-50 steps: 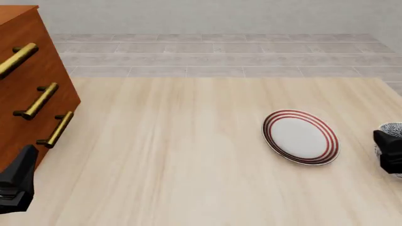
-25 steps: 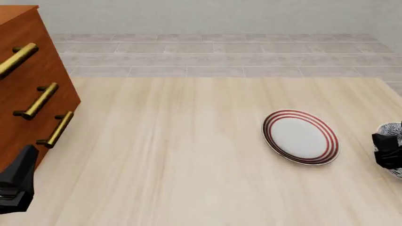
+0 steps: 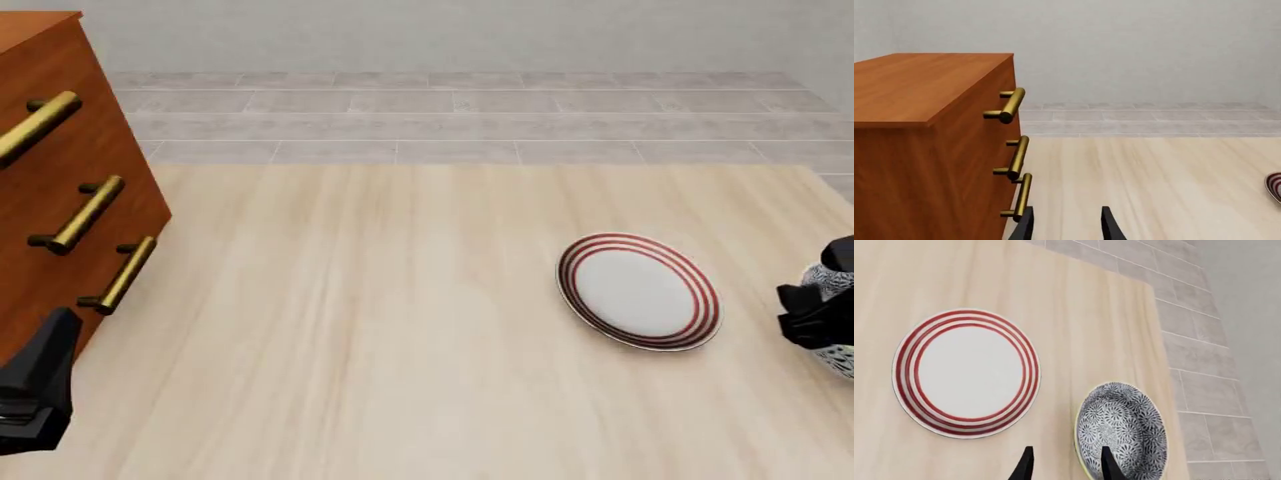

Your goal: Put the bowl on top of the cabinet.

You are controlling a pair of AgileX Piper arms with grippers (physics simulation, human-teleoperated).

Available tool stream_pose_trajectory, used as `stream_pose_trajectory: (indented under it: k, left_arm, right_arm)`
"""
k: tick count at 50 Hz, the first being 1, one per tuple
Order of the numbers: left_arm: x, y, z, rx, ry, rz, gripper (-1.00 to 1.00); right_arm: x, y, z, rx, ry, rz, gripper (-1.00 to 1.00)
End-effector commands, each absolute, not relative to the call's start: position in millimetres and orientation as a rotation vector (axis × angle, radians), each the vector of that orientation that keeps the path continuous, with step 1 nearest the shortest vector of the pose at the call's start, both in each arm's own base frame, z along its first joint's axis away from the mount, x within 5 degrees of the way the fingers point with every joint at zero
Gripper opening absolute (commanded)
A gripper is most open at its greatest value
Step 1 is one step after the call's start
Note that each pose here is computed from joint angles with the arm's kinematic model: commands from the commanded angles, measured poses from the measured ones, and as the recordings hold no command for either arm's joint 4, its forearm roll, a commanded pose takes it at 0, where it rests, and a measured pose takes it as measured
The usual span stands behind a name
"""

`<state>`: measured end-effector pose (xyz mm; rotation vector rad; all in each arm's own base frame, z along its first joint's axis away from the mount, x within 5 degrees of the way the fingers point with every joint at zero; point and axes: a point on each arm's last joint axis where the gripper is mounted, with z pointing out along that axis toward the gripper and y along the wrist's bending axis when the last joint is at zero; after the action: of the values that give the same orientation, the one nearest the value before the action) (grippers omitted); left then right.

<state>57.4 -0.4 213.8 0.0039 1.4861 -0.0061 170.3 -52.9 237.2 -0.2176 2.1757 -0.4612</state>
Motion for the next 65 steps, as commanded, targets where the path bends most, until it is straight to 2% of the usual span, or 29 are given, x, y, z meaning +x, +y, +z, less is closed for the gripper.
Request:
stream_pose_trajectory:
  k: [1,65]
  left_arm:
    - [57.4,-0.1,213.9,0.000,1.486,-0.002,1.00]
    - [57.9,-0.1,214.1,0.002,1.485,-0.002,1.00]
  right_arm:
    - [182.1,-58.8,224.0,-0.219,2.205,-0.463,1.00]
    - [214.2,-85.6,184.3,-0.159,2.342,-0.453,1.00]
